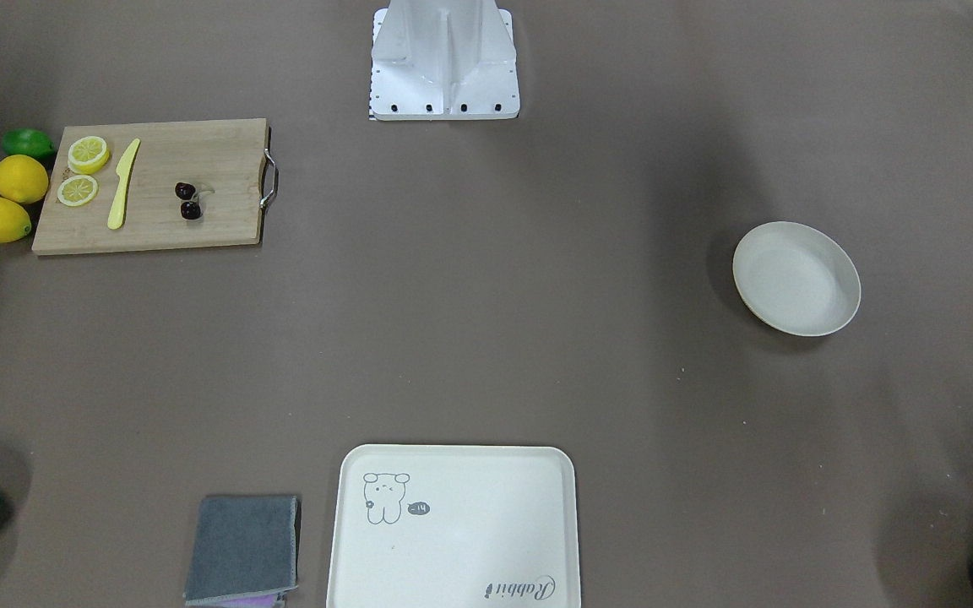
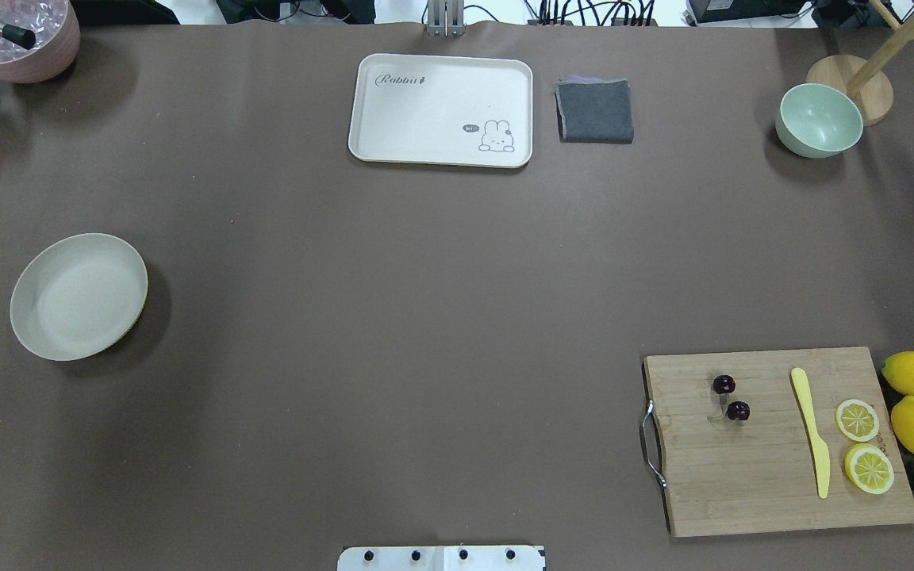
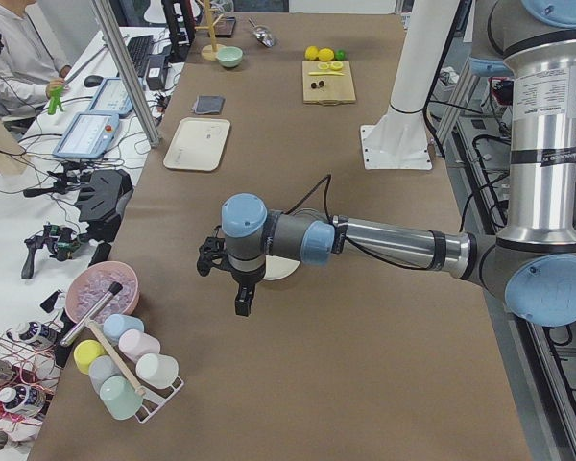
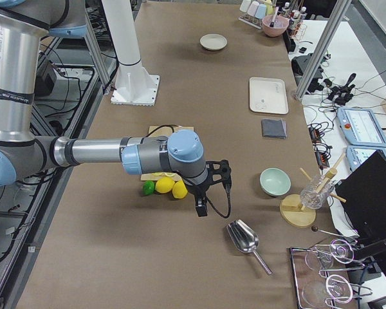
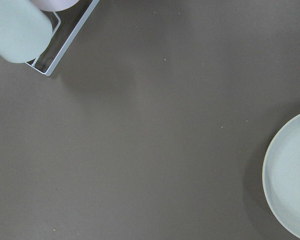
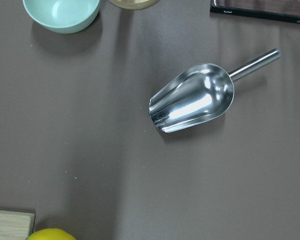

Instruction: Place red cherry on plate

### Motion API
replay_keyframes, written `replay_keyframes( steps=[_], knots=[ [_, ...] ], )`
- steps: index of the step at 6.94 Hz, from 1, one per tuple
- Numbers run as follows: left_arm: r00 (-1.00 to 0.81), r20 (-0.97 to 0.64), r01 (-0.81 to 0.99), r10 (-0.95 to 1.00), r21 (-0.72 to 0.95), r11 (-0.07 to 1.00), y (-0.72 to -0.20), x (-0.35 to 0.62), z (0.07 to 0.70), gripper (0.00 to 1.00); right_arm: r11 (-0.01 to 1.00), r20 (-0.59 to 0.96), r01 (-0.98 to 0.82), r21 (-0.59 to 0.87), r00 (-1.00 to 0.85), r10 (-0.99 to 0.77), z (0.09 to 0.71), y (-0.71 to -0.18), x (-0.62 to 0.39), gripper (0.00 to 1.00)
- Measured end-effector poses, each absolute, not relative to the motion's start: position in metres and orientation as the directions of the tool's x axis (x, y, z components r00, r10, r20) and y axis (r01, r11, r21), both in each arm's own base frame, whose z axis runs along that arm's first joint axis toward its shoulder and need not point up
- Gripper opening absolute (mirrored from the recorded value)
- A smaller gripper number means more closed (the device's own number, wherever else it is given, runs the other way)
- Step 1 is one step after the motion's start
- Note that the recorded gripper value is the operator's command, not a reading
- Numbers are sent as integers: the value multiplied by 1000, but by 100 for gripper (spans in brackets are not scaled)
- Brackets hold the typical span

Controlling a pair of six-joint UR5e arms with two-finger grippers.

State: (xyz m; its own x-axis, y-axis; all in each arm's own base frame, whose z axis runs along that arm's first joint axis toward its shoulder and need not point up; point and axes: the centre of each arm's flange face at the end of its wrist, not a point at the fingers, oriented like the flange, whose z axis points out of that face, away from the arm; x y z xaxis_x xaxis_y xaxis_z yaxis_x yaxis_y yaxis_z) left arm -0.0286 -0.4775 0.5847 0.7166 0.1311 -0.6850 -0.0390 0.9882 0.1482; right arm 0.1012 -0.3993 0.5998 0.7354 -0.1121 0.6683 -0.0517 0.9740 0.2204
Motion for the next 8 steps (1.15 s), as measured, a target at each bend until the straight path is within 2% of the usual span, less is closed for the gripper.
replay_keyframes(
  steps=[2,5,8],
  knots=[
    [718,-681,-18,145,190,982,-479,-37,563,98,969,689,-52,241,712,-133,601,-396,99,100],
    [712,-658,39,247,388,921,-489,-63,514,98,949,726,-90,302,668,-167,587,-385,105,100],
    [636,-699,52,327,462,886,-476,-58,516,98,940,797,-205,273,595,-101,532,-383,106,98]
  ],
)
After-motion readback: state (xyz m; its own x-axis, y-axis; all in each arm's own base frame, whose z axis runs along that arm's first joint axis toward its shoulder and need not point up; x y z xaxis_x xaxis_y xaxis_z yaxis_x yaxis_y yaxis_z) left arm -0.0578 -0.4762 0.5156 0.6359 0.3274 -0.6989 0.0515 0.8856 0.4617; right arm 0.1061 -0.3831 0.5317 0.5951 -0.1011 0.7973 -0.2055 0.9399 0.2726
